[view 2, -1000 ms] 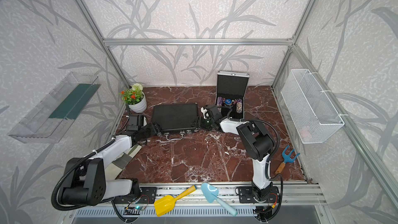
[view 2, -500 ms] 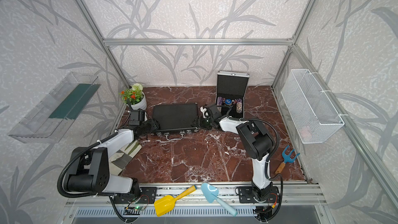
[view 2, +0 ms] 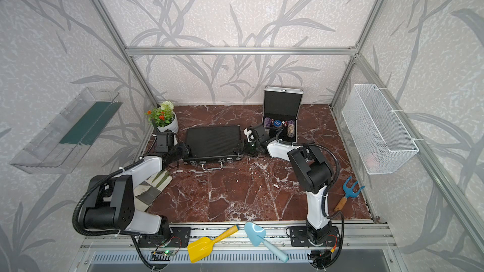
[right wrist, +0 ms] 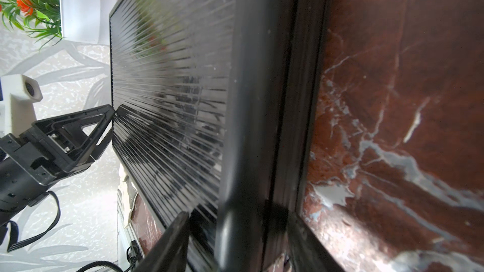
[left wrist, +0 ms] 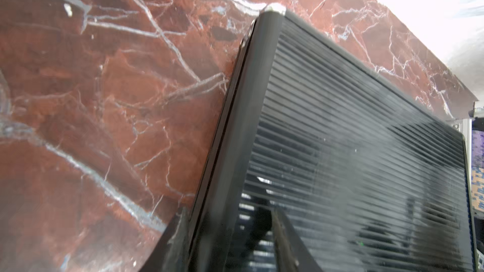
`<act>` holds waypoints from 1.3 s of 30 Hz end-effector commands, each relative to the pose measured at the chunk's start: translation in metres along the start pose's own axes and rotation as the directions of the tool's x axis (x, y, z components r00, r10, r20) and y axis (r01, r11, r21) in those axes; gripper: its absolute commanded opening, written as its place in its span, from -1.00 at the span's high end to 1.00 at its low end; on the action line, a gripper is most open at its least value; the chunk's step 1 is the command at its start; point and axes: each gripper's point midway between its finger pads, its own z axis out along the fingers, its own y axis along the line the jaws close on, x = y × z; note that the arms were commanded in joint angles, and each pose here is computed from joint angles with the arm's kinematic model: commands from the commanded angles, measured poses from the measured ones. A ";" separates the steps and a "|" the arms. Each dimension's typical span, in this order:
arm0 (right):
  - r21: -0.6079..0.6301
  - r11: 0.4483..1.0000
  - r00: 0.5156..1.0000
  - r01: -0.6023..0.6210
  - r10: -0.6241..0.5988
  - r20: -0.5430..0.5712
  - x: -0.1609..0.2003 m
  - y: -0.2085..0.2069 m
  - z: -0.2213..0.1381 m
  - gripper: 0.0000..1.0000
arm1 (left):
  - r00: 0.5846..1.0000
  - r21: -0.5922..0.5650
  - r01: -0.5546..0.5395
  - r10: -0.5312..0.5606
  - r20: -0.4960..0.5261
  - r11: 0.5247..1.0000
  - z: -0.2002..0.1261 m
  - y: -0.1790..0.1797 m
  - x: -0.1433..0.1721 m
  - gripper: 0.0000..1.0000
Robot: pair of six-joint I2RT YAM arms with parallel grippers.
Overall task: Open the poker set cases
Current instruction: Adjust the poker set case at the center of the board.
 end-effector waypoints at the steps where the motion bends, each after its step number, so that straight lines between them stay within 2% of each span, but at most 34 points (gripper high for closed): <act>1: 0.063 0.998 0.999 -0.018 0.016 0.028 -0.009 -0.024 0.014 -0.14 | 0.980 0.145 0.023 0.006 -0.197 0.989 0.014 -0.029 0.060 0.22; 10: 0.063 0.998 0.999 -0.015 0.011 0.052 -0.025 -0.022 0.012 -0.01 | 0.976 0.201 0.013 0.031 -0.214 0.980 0.016 -0.051 0.071 0.24; 17: 0.055 0.998 0.998 -0.019 0.016 0.056 -0.032 -0.018 0.016 0.06 | 0.971 0.233 0.067 -0.009 -0.241 0.970 0.017 -0.055 0.081 0.33; 25: 0.017 0.999 0.996 -0.052 0.050 0.076 -0.040 -0.014 0.027 0.15 | 0.969 0.208 0.068 -0.015 -0.246 0.976 0.009 -0.047 0.086 0.44; 34: -0.043 0.997 0.995 -0.067 0.069 0.069 -0.053 0.001 0.048 0.23 | 0.950 0.211 0.116 -0.046 -0.310 0.971 0.013 -0.040 0.096 0.46; 39: -0.039 0.997 0.997 -0.064 0.066 0.052 -0.047 0.004 0.051 0.23 | 0.953 0.198 0.101 -0.038 -0.301 0.975 0.011 -0.036 0.096 0.46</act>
